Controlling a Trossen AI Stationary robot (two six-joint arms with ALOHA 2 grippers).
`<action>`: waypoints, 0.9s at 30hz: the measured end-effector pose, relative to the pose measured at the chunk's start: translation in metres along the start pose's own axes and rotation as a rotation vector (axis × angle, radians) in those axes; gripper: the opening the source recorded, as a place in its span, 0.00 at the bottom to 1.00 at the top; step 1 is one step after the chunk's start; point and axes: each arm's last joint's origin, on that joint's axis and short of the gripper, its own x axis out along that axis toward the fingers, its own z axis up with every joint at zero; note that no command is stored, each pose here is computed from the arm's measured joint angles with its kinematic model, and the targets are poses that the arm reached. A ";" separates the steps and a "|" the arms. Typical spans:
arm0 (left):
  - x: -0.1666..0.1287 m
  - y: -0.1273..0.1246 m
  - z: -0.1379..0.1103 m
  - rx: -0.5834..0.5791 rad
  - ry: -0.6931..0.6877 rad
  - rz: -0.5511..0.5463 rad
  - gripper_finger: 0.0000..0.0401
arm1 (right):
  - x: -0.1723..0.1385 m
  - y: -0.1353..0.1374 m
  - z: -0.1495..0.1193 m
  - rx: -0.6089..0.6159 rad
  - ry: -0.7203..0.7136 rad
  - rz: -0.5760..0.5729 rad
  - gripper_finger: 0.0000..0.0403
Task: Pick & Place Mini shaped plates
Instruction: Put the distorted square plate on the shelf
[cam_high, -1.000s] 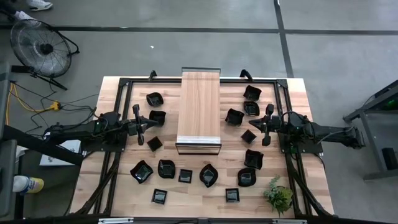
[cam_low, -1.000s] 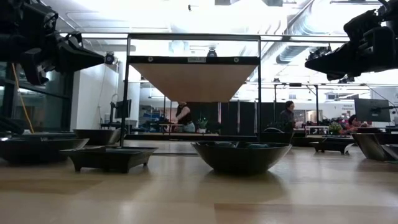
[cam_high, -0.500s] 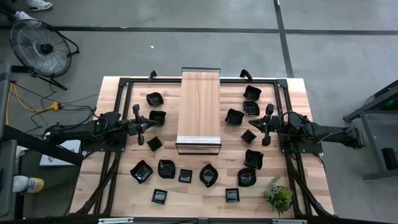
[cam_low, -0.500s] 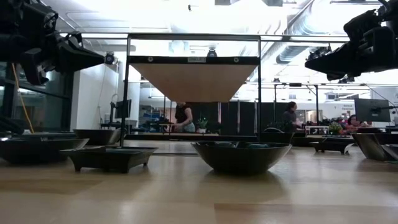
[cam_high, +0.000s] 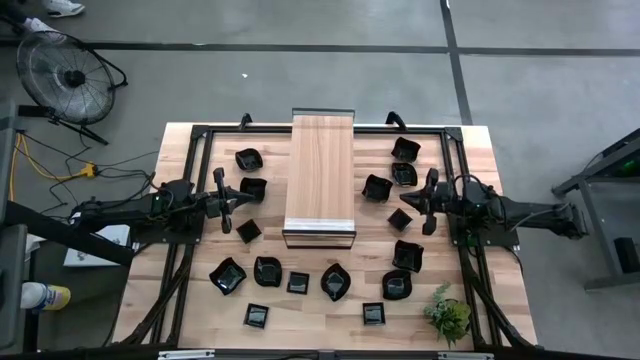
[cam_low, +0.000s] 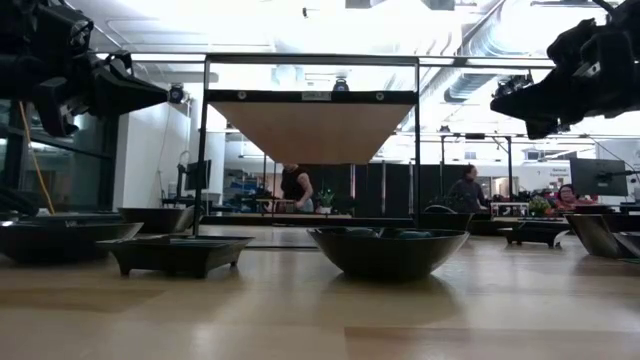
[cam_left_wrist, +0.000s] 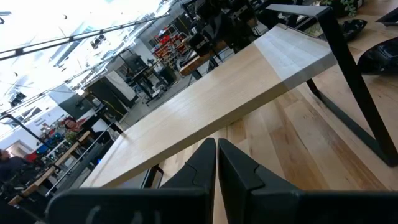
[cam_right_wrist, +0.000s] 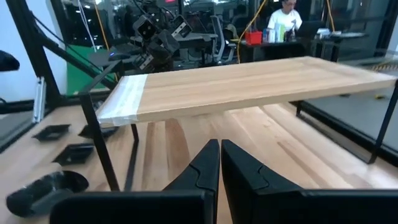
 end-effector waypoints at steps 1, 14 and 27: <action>0.000 0.000 0.000 0.000 0.000 0.001 0.03 | 0.000 0.000 0.003 0.006 -0.003 0.001 0.03; 0.000 0.000 0.000 0.000 0.000 0.000 0.03 | 0.020 0.008 0.068 0.023 0.104 -0.014 0.03; 0.000 0.000 0.000 0.000 0.000 0.000 0.03 | 0.085 -0.022 0.149 0.266 0.442 -0.229 0.03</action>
